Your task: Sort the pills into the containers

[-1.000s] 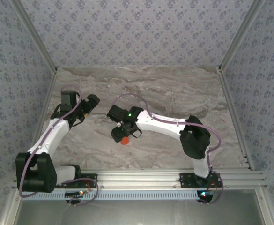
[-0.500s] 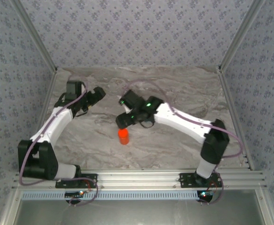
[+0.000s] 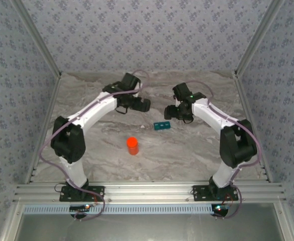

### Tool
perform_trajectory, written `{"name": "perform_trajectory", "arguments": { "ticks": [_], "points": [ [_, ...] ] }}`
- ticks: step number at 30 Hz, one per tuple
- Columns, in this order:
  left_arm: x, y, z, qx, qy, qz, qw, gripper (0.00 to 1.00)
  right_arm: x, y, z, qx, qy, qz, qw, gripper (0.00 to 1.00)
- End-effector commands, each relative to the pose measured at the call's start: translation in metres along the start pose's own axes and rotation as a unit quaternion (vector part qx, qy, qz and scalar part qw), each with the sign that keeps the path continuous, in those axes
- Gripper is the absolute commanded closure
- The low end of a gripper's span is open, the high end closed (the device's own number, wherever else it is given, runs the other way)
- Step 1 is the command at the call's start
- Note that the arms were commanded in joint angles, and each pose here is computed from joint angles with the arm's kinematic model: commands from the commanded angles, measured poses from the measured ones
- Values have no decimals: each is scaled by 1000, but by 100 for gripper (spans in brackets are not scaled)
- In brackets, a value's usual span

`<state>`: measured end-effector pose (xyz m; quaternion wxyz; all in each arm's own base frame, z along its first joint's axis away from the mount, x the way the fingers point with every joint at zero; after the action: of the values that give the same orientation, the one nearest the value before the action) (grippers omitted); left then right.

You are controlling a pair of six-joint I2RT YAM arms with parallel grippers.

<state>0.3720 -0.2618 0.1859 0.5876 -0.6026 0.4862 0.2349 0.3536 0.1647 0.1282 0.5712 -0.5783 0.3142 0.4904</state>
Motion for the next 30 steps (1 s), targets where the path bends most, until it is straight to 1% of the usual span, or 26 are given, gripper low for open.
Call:
{"name": "perform_trajectory", "arguments": {
  "ticks": [1, 7, 13, 19, 29, 30],
  "points": [
    [0, 15, -1, 87, -46, 38, 994, 2, 10, -6, 2, -10, -4, 1, 1000, 20],
    [17, 29, -21, 129, -49, 65, 988, 2, 42, -2, -7, -10, 21, 27, 999, 20],
    [31, 39, -36, 148, -44, 80, 985, 2, 56, 3, -17, -3, 34, 39, 999, 21],
    [41, 48, -46, 167, -42, 92, 981, 2, 59, 9, -19, 1, 31, 45, 999, 21],
    [45, 52, -53, 170, -39, 91, 981, 2, 38, 16, -18, 5, 14, 30, 999, 21],
    [45, 52, -54, 169, -39, 90, 981, 2, 36, 11, -17, 4, 10, 18, 1000, 21]
  ]
}}
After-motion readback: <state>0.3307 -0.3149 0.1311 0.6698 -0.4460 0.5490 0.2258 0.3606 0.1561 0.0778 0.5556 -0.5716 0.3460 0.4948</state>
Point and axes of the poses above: each hand's point on the last joint's axis, 136 mm out from that joint toward the fingers, its own x axis out along the fingers, its own z axis along the line the jaws close on, y = z × x, the point moved 3 cm from there along -x, back along the fingers, and after that the axes turned 8 degrees about -x, right-handed, at the moved point
